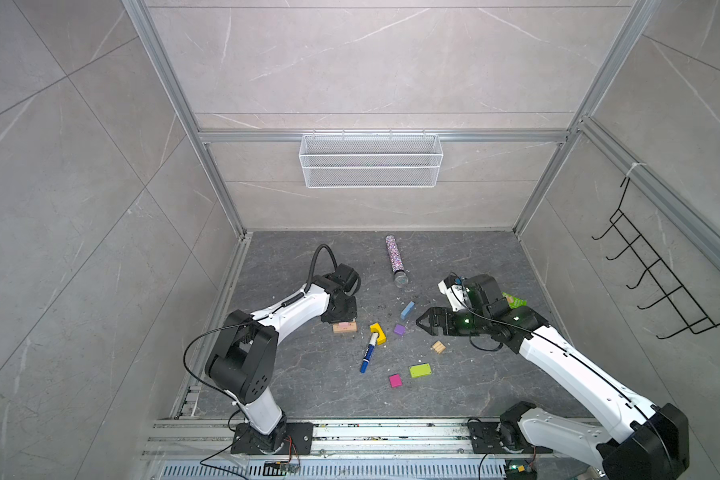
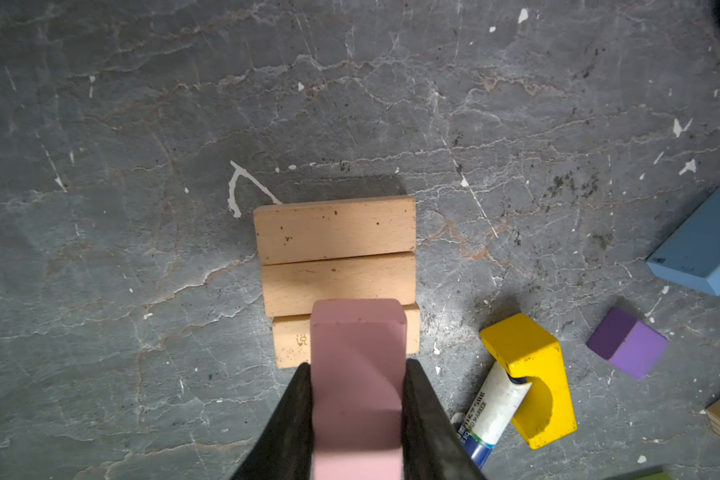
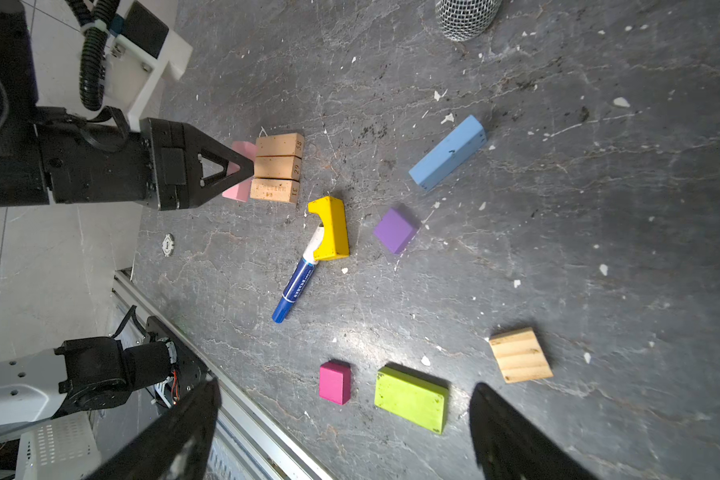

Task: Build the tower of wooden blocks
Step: 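Lower the pink block onto the three wooden bars with the left gripper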

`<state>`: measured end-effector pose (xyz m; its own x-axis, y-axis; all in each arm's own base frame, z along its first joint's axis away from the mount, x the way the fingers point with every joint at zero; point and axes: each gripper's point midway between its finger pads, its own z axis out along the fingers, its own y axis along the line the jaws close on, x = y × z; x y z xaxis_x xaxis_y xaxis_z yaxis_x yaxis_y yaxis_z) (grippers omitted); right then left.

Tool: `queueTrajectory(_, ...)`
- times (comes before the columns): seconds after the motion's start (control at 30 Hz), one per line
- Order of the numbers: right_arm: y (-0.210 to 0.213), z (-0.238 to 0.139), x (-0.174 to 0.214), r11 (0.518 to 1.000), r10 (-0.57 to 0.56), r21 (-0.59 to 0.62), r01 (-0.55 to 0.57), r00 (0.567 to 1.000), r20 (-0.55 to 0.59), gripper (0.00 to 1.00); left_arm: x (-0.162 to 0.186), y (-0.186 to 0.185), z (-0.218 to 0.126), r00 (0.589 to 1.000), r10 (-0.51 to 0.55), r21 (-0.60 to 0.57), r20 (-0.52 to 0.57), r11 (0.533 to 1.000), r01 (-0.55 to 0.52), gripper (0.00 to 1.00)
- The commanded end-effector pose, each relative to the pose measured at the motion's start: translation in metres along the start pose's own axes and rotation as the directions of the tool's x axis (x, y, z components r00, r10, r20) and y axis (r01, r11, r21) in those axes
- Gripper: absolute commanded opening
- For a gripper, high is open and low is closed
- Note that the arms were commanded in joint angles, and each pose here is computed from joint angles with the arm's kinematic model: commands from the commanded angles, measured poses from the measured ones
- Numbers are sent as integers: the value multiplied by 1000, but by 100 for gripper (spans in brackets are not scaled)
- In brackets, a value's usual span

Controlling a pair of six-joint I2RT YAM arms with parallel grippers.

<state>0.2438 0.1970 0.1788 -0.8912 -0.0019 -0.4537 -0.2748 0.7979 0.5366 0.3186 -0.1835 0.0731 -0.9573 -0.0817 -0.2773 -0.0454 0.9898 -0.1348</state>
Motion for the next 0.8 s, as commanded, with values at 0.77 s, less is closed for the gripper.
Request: queueTrajectory(0.77,0,1,2,999,-30,15,30,1000,-9,94,-16,12,23,998,-52,-53,45,997,54,0)
